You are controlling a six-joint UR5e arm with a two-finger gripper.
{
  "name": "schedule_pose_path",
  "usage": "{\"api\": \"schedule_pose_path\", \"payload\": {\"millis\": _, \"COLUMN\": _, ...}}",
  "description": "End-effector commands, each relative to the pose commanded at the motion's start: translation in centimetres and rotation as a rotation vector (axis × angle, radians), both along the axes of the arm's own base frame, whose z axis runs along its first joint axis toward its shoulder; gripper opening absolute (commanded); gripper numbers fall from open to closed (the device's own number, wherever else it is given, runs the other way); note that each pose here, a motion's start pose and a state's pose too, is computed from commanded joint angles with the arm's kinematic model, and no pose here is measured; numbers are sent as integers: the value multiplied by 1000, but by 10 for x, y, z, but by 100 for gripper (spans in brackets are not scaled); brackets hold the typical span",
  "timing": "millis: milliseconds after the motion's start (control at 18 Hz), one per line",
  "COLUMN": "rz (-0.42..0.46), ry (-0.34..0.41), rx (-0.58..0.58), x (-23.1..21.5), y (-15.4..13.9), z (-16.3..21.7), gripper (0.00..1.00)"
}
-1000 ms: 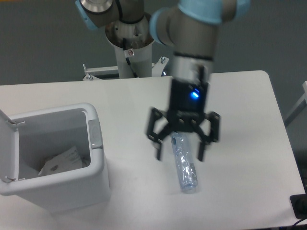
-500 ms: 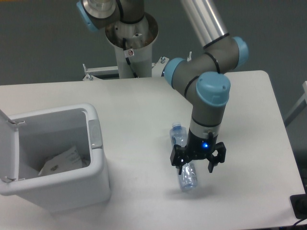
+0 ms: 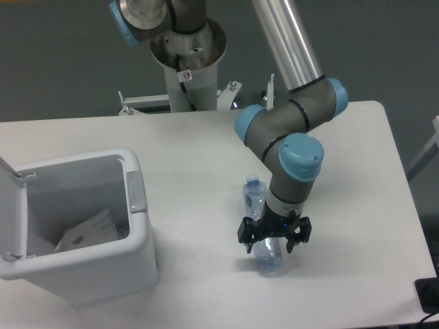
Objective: Place the trash in the trash can
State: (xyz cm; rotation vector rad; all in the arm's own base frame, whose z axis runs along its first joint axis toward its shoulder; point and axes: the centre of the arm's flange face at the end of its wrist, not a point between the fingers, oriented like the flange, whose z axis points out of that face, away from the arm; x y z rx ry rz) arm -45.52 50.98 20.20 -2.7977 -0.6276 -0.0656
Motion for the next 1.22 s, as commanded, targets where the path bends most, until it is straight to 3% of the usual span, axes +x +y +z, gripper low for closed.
{"api": "schedule_pose_path", "payload": {"millis": 333, "rz": -28, "ry": 5, "rx": -37, "x": 6, "y": 4, "z": -16, "gripper": 96}}
{"api": "schedule_pose_path", "payload": {"millis": 389, "rz": -28, "ry": 8, "rx": -36, "x": 5, "y": 4, "z": -14, "gripper": 83}}
{"api": "schedule_pose_path", "payload": {"millis": 444, "rz": -28, "ry": 14, "rx": -29, "x": 4, "y": 5, "z": -9, "gripper": 51}}
{"api": "schedule_pose_path", "payload": {"millis": 500, "rz": -28, "ry": 16, "rx": -28, "x": 4, "y": 5, "z": -8, "gripper": 44}}
{"api": "schedule_pose_path", "payload": {"millis": 889, "rz": -29, "ry": 47, "rx": -5, "x": 2, "y": 5, "z": 6, "gripper": 43}}
{"api": "schedule_pose_path", "payload": {"millis": 1056, "rz": -19, "ry": 119, "rx": 79, "x": -8, "y": 9, "z": 65, "gripper": 43}}
{"api": "schedule_pose_path", "payload": {"millis": 1222, "rz": -18, "ry": 121, "rx": 245, "x": -16, "y": 19, "z": 123, "gripper": 44}}
